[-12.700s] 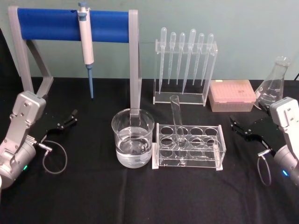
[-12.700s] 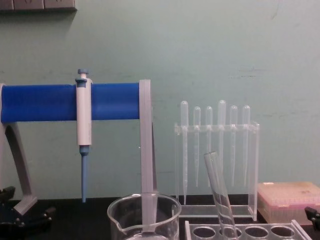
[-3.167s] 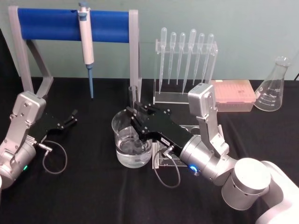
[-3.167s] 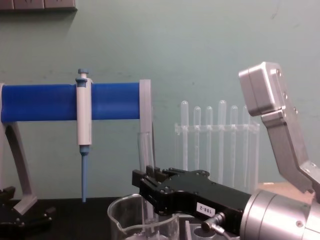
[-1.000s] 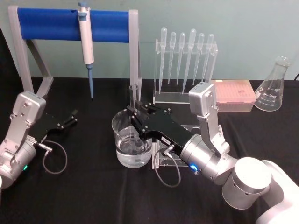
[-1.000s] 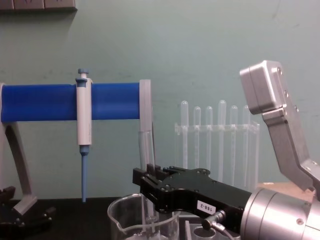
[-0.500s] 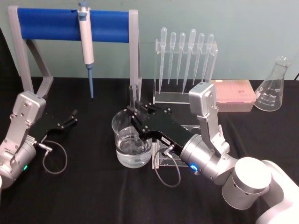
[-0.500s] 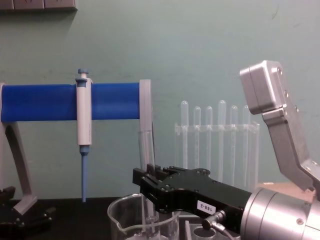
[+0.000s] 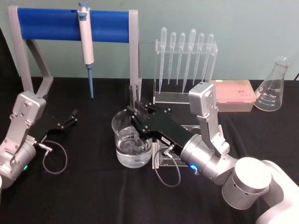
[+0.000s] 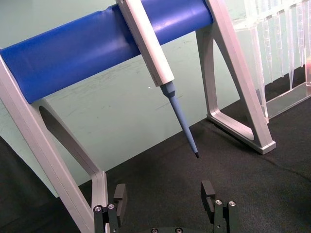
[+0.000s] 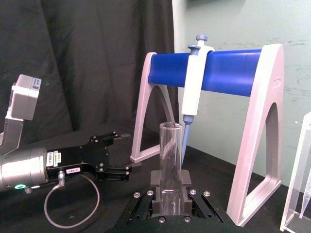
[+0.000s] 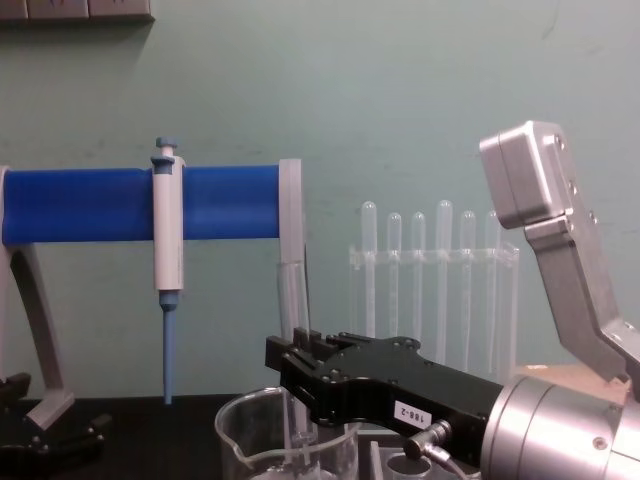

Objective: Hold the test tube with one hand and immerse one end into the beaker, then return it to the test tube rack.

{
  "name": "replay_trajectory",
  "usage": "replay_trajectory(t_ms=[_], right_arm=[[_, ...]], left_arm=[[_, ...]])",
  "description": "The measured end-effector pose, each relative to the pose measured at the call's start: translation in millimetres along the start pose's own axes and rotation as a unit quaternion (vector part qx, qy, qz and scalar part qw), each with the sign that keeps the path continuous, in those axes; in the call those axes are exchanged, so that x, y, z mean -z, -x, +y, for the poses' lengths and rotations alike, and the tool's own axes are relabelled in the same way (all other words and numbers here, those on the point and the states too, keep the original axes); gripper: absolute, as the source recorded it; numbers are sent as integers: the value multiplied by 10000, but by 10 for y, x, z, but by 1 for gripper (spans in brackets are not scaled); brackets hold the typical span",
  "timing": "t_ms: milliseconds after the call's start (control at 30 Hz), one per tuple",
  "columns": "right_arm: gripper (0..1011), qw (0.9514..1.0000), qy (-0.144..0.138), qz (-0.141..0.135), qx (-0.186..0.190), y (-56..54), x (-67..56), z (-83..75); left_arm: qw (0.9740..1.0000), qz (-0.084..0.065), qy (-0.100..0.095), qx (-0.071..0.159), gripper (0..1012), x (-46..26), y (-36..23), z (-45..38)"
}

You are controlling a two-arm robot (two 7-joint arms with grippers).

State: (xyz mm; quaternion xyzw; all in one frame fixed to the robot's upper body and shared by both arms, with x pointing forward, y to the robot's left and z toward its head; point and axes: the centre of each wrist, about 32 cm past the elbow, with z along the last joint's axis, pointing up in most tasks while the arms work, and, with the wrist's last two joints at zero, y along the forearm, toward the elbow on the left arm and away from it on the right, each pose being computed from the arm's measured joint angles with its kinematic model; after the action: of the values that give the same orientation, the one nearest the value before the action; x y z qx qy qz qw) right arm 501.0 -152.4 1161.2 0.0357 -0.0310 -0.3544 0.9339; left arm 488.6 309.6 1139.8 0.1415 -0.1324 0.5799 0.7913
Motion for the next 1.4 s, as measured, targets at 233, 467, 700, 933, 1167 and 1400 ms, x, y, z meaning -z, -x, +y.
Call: replay_trajectory(t_ms=[233, 467, 700, 933, 1167, 1400], right_arm=[[238, 10000, 0, 0, 0, 0, 0, 0], [238, 10000, 0, 0, 0, 0, 0, 0], [238, 10000, 0, 0, 0, 0, 0, 0], [238, 10000, 0, 0, 0, 0, 0, 0], [238, 10000, 0, 0, 0, 0, 0, 0], [238, 10000, 0, 0, 0, 0, 0, 0]], left_arm=[[10000, 0, 0, 0, 1000, 0, 0, 0], [10000, 0, 0, 0, 1000, 0, 0, 0], [10000, 0, 0, 0, 1000, 0, 0, 0], [10000, 0, 0, 0, 1000, 0, 0, 0], [10000, 0, 0, 0, 1000, 0, 0, 0], [10000, 0, 0, 0, 1000, 0, 0, 0]])
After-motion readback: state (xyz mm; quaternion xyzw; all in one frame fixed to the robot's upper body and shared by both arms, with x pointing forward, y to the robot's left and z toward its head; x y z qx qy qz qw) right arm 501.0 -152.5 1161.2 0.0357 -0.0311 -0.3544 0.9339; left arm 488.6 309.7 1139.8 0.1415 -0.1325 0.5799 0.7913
